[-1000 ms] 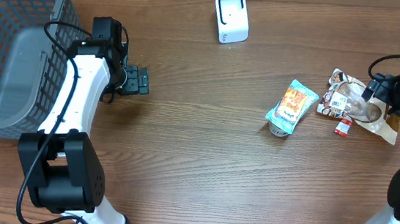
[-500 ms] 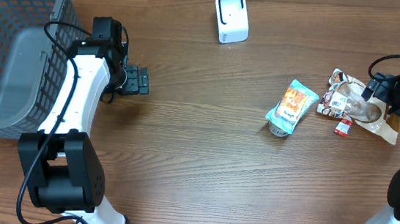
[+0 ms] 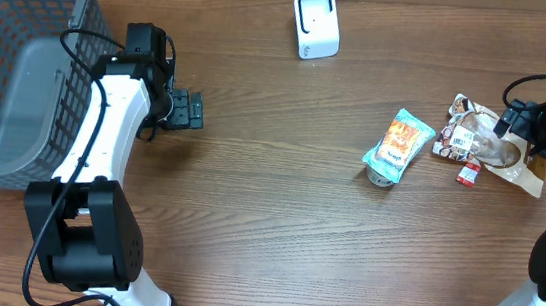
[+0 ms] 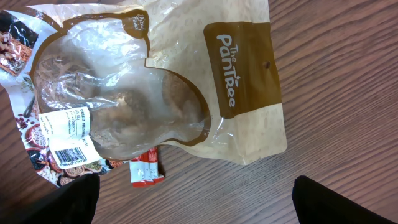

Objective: Scan the item barcode

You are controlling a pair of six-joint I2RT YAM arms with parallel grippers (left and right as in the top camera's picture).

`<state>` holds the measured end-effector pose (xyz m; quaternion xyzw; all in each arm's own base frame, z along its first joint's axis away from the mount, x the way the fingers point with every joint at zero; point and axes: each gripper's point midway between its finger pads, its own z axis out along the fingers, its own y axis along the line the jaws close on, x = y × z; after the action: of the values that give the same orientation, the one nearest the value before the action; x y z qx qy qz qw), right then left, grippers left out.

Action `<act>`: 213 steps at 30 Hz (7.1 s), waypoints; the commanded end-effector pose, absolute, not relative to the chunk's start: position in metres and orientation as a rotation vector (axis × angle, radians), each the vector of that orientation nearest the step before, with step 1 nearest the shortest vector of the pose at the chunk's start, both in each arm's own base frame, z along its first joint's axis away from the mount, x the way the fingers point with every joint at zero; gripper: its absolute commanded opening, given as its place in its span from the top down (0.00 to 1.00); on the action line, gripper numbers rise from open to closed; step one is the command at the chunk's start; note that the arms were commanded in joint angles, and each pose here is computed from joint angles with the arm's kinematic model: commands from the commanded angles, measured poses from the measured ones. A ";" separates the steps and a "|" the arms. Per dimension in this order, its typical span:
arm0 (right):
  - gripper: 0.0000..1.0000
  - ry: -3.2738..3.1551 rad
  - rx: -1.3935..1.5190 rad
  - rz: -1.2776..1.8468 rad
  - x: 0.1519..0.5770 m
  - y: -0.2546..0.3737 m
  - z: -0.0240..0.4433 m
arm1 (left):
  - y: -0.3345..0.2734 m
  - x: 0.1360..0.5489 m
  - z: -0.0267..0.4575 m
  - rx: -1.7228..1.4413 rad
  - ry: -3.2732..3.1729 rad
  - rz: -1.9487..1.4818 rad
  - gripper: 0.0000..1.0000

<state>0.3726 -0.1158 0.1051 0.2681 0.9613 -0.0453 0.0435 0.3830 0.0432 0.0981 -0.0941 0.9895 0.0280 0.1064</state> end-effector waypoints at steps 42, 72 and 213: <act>0.00 2.881 0.805 -0.134 0.379 -0.117 0.124 | 0.043 0.384 0.097 -0.248 2.919 0.092 0.00; 0.00 2.881 0.805 -0.134 0.379 -0.117 0.124 | 0.043 0.384 0.097 -0.248 2.919 0.092 0.00; 0.96 2.452 -0.086 1.232 0.353 0.331 0.073 | 0.043 0.384 0.097 -0.248 2.919 0.092 0.00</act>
<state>0.3521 0.3318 0.0749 -0.0361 0.8744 0.4453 0.1892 0.3830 0.0432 0.0981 -0.0941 0.9895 0.0280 0.1064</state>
